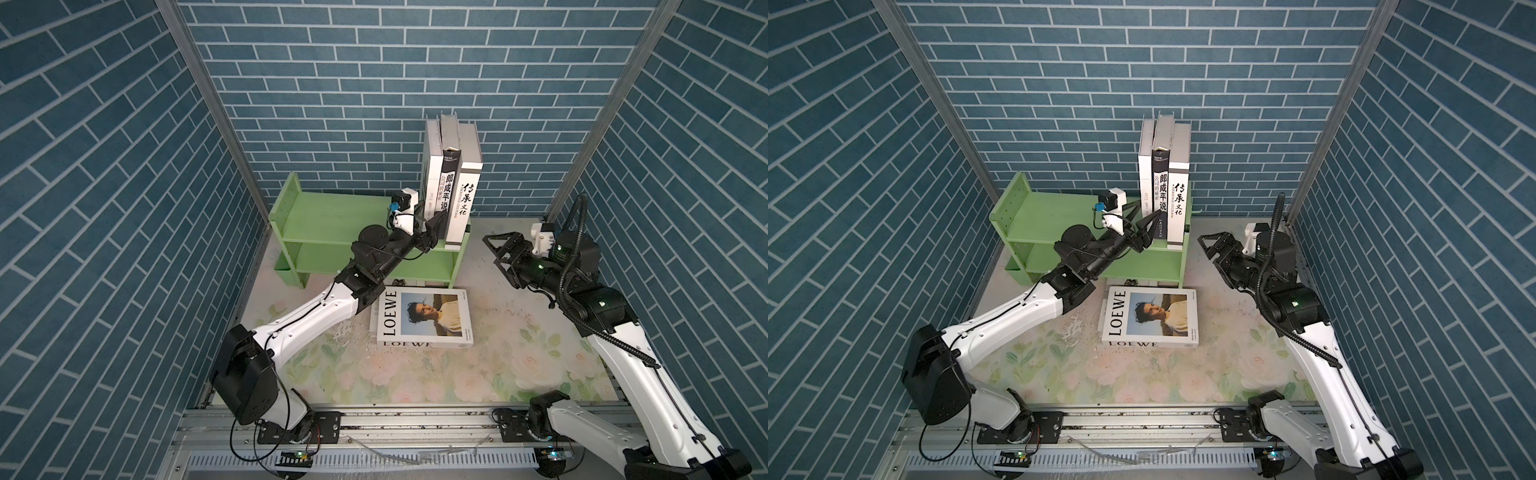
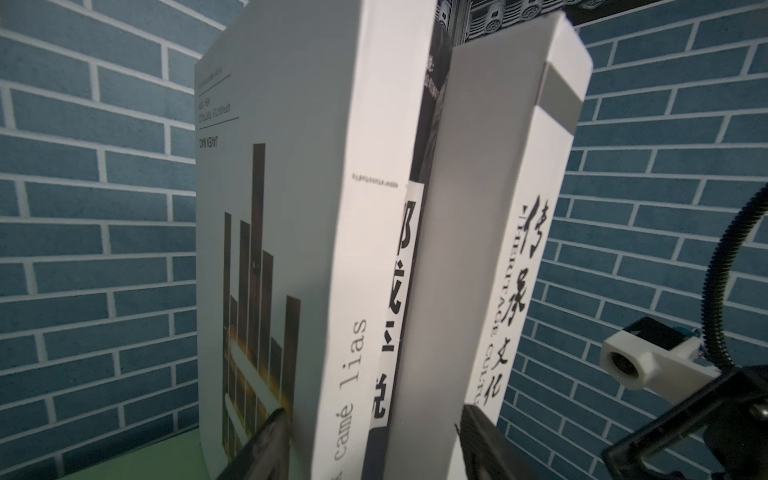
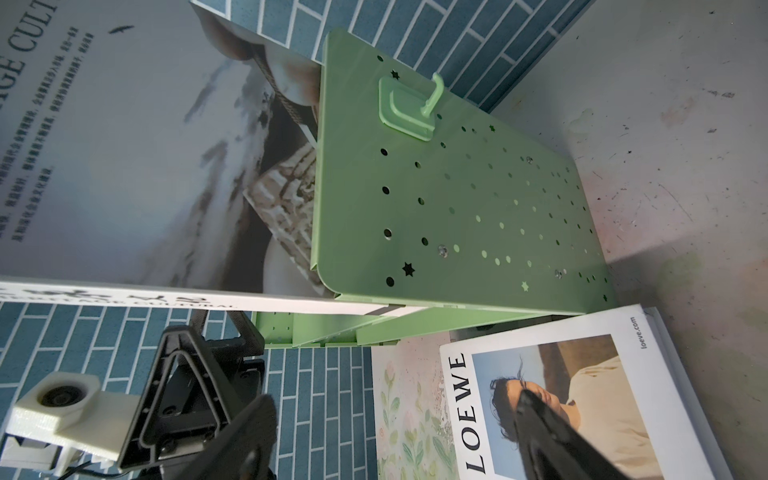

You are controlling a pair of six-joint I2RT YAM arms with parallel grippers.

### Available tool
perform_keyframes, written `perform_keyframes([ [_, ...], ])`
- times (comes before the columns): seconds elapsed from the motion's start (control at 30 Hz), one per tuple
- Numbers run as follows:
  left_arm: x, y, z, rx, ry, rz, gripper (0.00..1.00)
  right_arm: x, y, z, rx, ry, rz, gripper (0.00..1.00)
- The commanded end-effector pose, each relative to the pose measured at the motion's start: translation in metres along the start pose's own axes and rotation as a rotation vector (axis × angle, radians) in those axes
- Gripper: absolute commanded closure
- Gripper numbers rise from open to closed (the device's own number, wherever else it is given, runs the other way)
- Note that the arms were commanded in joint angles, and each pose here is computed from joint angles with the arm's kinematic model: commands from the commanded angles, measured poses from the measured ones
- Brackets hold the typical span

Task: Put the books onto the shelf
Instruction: 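Push the white book against the standing books with the left gripper, then lower both grippers to the LOEWE book's edges on the table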

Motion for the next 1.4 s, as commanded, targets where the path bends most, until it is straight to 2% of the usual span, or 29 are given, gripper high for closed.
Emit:
perform_keyframes([
  [0.0,-0.007,-0.002,-0.004,0.001,0.001,0.014,0.30,0.000,-0.003,0.000,-0.026,-0.030,0.029,0.10],
  [0.33,-0.017,0.015,-0.003,-0.069,-0.003,0.092,0.13,-0.003,-0.005,0.004,-0.081,-0.027,0.047,0.10],
  [0.63,-0.027,0.020,-0.002,-0.112,-0.094,0.173,0.06,-0.002,-0.007,0.008,-0.140,-0.016,0.064,0.10],
  [0.73,-0.036,0.021,-0.003,-0.099,-0.081,0.166,0.06,-0.002,-0.004,0.010,-0.163,-0.016,0.058,0.10],
  [0.93,-0.054,0.044,0.001,-0.135,-0.015,0.151,0.05,0.002,0.010,0.007,-0.160,0.028,0.032,0.10],
  [1.1,-0.063,0.081,0.007,-0.215,0.079,0.213,0.04,0.003,0.014,-0.004,-0.101,0.091,0.011,0.10],
  [1.23,-0.046,0.127,0.015,-0.315,0.235,0.310,0.04,0.005,0.018,-0.023,-0.007,0.160,-0.011,0.10],
  [1.37,-0.007,0.178,0.018,-0.433,0.385,0.434,0.05,0.008,0.013,-0.058,0.135,0.196,0.004,0.08],
])
Point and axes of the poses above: each gripper's point midway between its finger pads, its own y axis back along the fingers, its own z axis along the line the jaws close on, x = y × z, the point moved 6 cm from there along y, back along the fingers, and after that the axes turned 13 degrees about -y, right-handed, at the moved point
